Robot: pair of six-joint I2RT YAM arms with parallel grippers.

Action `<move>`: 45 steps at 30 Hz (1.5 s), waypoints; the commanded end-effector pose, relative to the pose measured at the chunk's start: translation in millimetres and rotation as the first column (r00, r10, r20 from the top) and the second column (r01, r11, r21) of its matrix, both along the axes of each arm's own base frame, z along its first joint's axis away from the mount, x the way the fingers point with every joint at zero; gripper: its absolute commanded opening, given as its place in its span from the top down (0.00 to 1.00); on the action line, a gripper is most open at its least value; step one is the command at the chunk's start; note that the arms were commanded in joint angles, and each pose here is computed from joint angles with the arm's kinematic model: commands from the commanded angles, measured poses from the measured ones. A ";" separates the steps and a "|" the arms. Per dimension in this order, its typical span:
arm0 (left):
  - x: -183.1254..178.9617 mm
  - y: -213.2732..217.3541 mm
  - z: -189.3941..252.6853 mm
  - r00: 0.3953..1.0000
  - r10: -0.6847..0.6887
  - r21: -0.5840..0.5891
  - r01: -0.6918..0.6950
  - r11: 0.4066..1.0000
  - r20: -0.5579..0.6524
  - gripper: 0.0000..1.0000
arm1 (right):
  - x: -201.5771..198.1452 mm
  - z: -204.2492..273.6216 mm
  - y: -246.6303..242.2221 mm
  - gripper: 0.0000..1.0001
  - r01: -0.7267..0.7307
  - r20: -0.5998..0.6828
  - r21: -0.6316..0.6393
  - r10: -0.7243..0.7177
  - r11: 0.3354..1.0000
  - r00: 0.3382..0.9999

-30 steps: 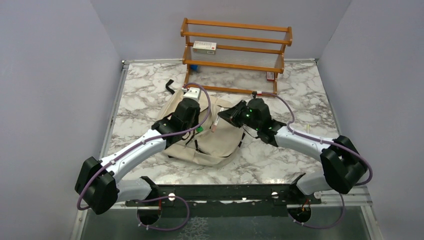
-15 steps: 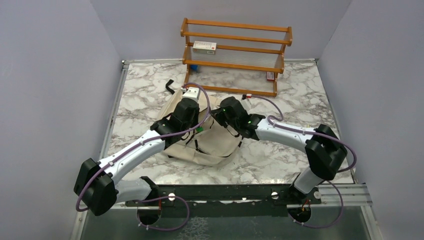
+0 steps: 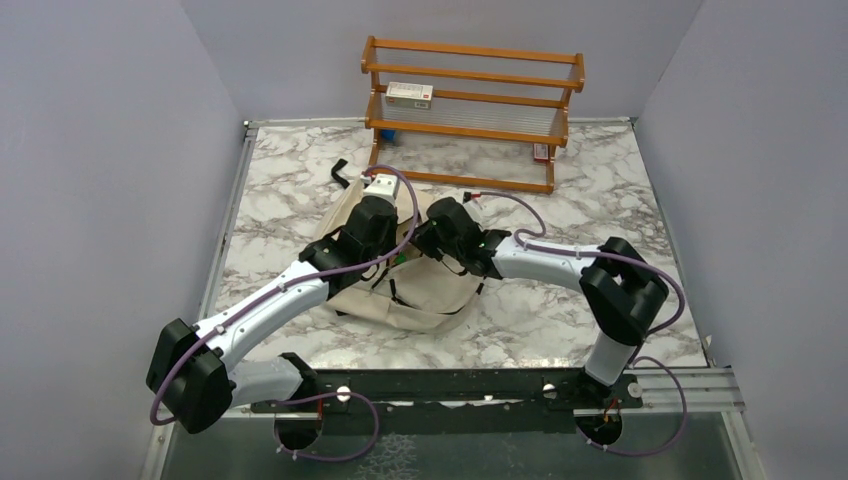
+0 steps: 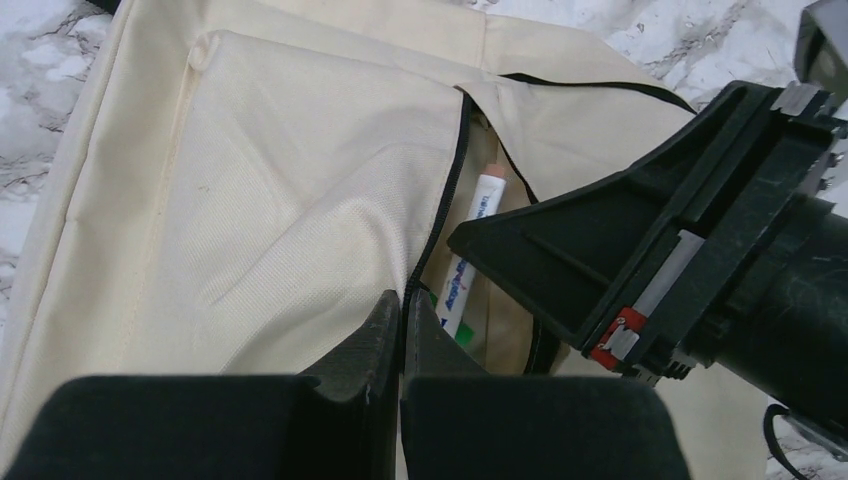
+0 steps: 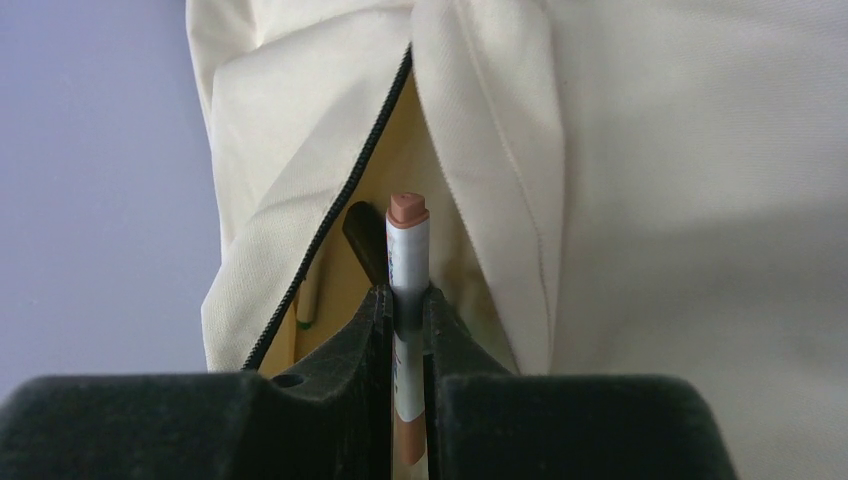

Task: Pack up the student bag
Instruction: Place the stationery in the student bag.

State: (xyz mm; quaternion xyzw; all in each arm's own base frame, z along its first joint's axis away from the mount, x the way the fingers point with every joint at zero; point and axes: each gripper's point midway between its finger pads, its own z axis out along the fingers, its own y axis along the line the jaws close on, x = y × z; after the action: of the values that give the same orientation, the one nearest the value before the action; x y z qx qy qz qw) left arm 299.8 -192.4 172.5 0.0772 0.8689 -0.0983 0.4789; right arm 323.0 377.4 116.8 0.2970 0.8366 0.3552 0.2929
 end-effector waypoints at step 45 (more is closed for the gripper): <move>8.3 -8.3 21.2 0.998 0.001 -0.062 0.002 0.998 0.057 1.00 | -12.1 9.1 -316.0 0.25 0.114 -0.008 -0.651 -0.158 0.750 0.987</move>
State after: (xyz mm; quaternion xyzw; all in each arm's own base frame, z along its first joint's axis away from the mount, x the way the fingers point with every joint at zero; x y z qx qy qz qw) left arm 299.2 -191.6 174.2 0.0766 0.8676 -0.0994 0.4812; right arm 335.7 110.5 150.1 0.2442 0.8683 0.0747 0.4252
